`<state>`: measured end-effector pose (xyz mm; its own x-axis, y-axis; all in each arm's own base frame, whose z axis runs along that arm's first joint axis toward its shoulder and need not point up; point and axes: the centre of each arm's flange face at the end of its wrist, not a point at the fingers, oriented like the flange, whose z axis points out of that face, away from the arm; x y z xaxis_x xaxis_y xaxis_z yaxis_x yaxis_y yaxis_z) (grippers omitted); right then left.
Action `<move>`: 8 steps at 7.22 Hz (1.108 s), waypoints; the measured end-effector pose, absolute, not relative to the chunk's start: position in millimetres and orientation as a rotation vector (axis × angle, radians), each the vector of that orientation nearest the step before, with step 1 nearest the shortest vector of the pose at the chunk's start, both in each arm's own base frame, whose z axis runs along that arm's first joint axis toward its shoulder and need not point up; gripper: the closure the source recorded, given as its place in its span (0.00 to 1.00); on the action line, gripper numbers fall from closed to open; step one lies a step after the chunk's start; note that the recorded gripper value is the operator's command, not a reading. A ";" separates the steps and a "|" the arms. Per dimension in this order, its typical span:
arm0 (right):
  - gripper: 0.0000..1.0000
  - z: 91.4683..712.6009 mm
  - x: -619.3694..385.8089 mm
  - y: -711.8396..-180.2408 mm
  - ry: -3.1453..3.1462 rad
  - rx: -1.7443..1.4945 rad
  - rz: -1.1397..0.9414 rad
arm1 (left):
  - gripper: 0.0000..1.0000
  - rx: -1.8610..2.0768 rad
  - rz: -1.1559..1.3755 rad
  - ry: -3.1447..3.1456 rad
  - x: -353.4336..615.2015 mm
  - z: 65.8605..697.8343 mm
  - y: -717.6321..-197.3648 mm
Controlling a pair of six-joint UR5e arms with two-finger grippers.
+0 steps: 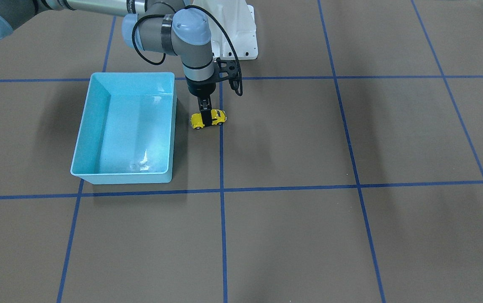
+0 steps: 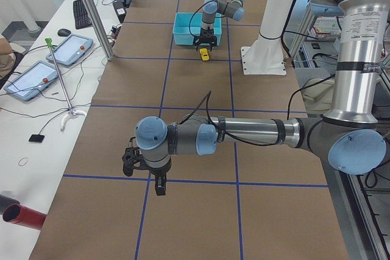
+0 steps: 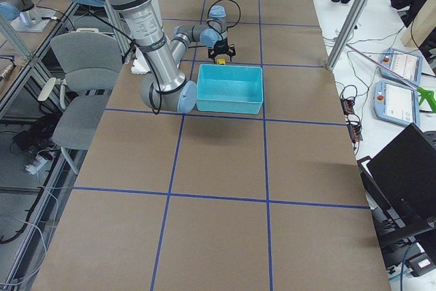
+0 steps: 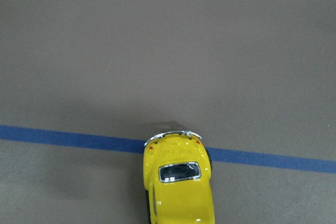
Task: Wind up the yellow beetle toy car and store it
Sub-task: 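Lower the right gripper and close it on the yellow car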
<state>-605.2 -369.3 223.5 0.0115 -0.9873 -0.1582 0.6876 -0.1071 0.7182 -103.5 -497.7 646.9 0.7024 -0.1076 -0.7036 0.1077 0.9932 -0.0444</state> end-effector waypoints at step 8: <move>1.00 196.9 -617.8 -354.2 -0.541 0.750 -1.537 | 0.00 -0.003 -0.121 0.783 -103.5 647.9 -497.0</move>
